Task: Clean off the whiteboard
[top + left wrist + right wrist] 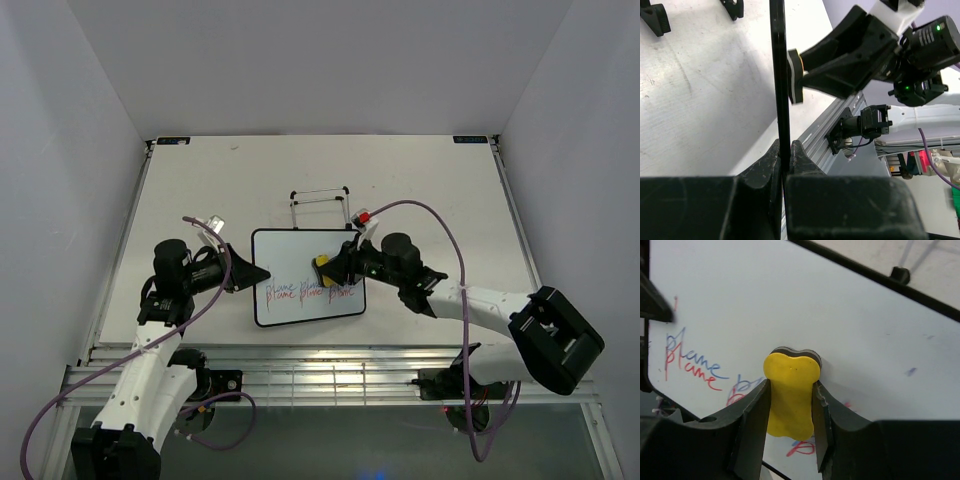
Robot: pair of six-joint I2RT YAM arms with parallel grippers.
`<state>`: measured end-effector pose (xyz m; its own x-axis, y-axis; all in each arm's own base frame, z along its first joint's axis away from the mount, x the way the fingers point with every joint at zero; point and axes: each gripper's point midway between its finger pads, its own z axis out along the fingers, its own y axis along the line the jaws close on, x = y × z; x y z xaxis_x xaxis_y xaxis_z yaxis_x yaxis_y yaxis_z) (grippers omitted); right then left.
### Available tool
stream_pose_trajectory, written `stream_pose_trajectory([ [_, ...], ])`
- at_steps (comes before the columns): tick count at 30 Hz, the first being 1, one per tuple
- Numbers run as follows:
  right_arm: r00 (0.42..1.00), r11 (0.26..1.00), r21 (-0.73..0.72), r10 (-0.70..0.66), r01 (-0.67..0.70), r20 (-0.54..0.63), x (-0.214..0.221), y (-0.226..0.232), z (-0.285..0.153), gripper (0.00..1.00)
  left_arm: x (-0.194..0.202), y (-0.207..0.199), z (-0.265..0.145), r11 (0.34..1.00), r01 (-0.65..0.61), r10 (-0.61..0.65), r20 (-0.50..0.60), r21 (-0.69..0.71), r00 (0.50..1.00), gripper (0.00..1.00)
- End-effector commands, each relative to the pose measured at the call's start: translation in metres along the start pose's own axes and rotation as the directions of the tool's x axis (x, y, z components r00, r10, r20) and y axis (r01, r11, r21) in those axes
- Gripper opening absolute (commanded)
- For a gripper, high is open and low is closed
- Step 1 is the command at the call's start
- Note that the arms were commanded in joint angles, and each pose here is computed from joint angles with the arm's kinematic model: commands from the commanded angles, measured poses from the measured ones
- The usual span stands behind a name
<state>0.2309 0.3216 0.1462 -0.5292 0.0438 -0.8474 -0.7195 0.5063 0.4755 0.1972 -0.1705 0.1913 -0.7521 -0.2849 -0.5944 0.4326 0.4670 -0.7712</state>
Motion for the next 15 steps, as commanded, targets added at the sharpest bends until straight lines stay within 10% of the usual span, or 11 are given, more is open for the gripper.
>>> stream_pose_trajectory([
  [1,0.995,0.998,-0.037,-0.054,0.057,0.082,-0.023,0.026,0.008,0.33,-0.005,-0.03,-0.003,0.989,-0.062,0.063,0.0,0.134,0.998,0.0],
  [15,0.991,0.932,0.353,0.046,-0.087,0.123,0.02,-0.092,-0.04,0.34,-0.003,-0.044,-0.008,0.981,-0.065,0.068,-0.011,0.181,0.998,0.0],
])
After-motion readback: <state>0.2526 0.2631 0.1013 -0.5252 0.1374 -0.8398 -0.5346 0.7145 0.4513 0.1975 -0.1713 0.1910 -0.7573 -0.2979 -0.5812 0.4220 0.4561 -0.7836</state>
